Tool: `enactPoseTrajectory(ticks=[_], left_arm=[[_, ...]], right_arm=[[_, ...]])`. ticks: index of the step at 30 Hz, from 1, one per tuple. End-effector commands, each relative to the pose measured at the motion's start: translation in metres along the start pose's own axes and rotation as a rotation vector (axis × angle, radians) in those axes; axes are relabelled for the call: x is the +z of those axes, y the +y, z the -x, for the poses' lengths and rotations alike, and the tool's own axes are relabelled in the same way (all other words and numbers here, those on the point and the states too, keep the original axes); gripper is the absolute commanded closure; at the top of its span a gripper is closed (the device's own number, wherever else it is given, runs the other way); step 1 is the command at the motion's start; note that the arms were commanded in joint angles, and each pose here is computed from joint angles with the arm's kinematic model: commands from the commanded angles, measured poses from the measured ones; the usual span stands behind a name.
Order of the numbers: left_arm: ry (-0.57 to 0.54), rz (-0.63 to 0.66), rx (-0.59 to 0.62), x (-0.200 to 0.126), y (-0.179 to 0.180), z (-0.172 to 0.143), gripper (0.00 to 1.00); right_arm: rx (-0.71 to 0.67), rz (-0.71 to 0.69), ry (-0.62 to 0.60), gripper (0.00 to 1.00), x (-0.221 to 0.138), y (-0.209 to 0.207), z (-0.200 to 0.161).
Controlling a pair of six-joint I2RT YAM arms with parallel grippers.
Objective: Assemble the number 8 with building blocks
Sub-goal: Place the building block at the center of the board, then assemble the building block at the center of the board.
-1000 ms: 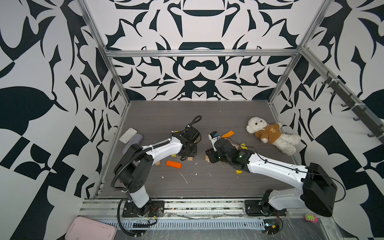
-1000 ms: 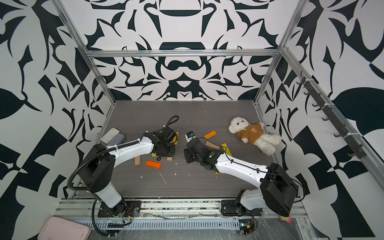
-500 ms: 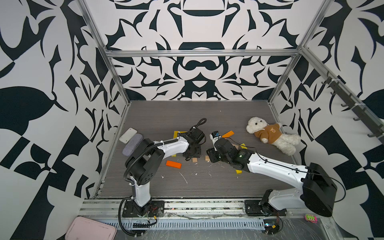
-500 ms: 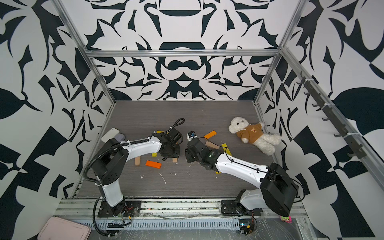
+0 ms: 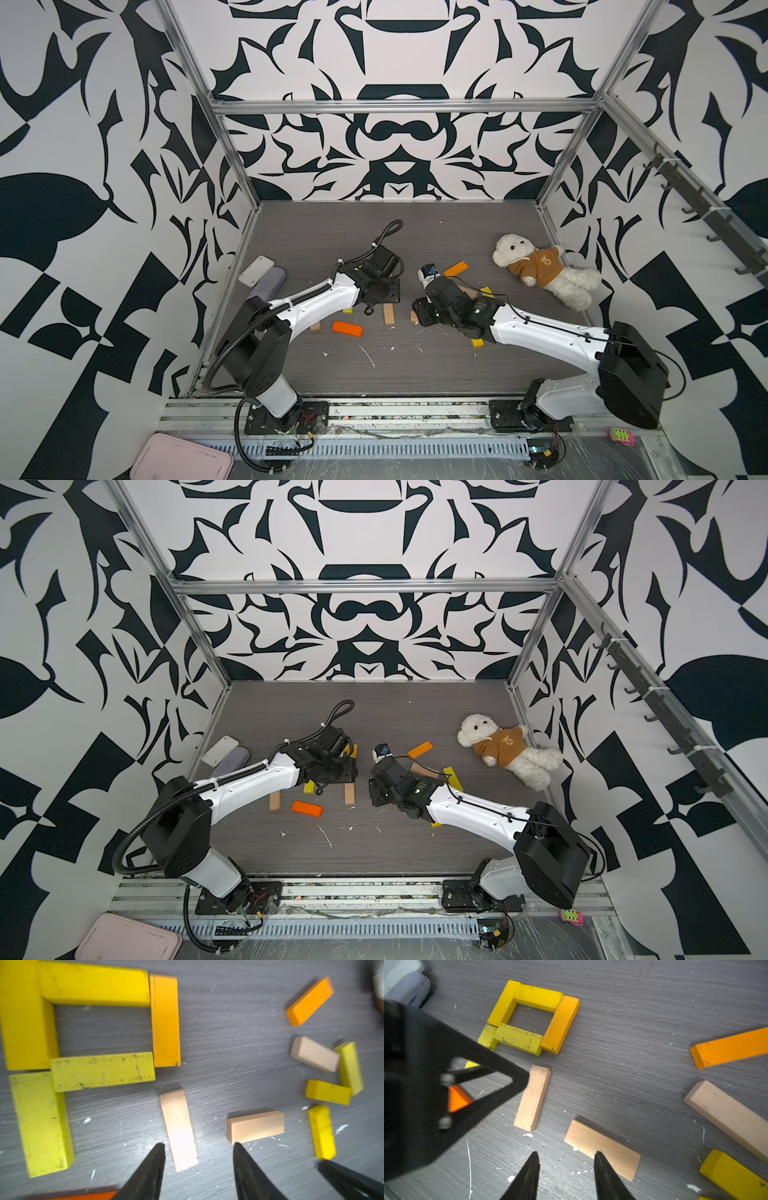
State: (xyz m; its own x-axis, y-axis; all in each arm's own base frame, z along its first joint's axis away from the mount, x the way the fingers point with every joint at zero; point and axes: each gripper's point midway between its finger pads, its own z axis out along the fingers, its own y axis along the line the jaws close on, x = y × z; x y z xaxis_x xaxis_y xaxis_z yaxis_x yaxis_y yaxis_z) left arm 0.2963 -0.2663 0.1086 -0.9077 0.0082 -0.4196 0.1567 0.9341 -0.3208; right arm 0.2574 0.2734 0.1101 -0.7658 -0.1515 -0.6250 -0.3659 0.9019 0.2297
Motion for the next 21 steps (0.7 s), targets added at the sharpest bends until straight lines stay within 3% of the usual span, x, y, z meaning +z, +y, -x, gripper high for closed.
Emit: enactPoseTrajectory(ticks=[1, 7, 12, 21], left_arm=[[-0.009, -0.043, 0.01, -0.011, 0.014, -0.001, 0.43], [-0.051, -0.08, 0.036, -0.043, 0.041, -0.004, 0.3], [-0.081, -0.094, 0.066, -0.072, 0.055, -0.016, 0.0], [-0.094, -0.027, 0.08, -0.102, 0.077, -0.036, 0.01]], right_arm=[[0.003, -0.006, 0.003, 0.54, 0.002, 0.017, 0.009], [-0.002, -0.041, 0.041, 0.53, 0.026, 0.038, 0.006], [0.004, -0.061, 0.084, 0.53, 0.048, 0.052, 0.001], [0.048, -0.115, 0.137, 0.53, 0.079, 0.057, -0.005]])
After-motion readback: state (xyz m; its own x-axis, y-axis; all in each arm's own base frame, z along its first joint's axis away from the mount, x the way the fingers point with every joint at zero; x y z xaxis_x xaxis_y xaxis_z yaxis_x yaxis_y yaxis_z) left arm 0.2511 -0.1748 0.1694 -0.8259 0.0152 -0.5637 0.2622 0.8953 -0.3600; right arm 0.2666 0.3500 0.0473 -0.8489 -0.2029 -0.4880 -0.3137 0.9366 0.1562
